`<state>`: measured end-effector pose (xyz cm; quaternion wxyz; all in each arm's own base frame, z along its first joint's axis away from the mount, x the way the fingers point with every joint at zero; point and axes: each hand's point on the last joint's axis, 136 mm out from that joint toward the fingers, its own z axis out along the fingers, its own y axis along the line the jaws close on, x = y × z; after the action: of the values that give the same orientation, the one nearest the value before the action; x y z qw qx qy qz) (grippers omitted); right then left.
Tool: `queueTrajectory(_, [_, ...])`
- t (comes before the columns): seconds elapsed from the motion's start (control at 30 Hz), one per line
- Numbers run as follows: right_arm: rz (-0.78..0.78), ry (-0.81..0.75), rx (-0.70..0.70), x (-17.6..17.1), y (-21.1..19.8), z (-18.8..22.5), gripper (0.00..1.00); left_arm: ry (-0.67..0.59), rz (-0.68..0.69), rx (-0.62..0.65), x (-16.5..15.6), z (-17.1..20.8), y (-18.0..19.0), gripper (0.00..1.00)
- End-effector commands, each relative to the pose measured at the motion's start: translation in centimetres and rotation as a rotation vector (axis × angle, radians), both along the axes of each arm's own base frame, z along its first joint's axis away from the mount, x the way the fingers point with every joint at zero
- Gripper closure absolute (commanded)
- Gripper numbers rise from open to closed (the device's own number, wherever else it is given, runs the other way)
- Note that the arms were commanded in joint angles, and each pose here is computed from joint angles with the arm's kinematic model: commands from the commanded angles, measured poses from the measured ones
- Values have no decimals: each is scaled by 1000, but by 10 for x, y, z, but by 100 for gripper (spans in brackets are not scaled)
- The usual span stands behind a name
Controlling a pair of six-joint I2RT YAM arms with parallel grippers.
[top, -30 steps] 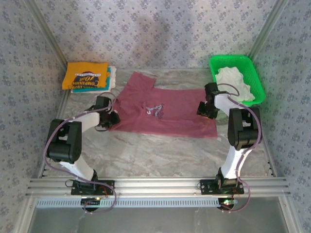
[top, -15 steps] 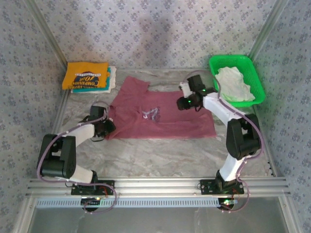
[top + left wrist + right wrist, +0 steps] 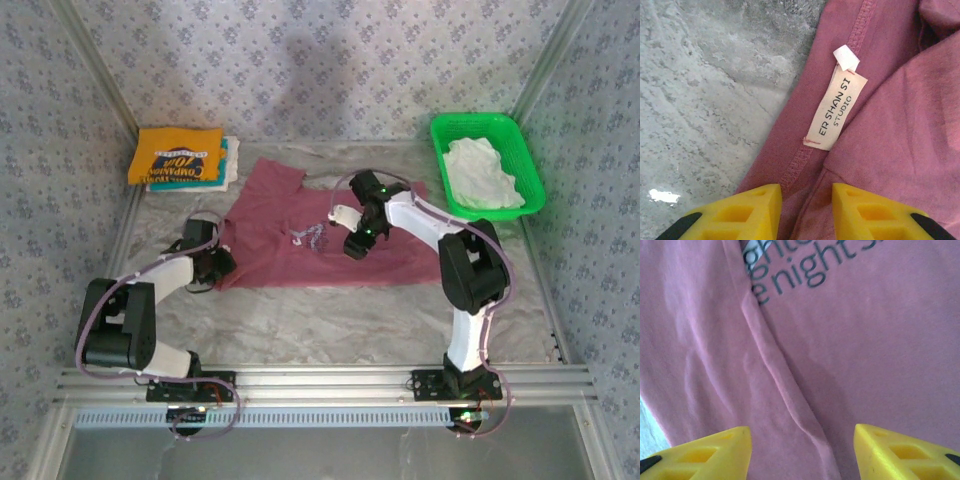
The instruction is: Fold and stack the t-shirts
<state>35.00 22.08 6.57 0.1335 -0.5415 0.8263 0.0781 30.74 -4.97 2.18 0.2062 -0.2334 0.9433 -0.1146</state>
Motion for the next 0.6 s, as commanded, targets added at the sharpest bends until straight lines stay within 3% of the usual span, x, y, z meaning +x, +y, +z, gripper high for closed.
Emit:
queueTrajectory(0.0, [56,21,-93,-5,-15,-12,41,83,-5,13,-15,-16,4,67])
queueTrajectory(0.57, [68,-122,-196,12,-24,-36,44,83,-13,3,-13,-19,2,67])
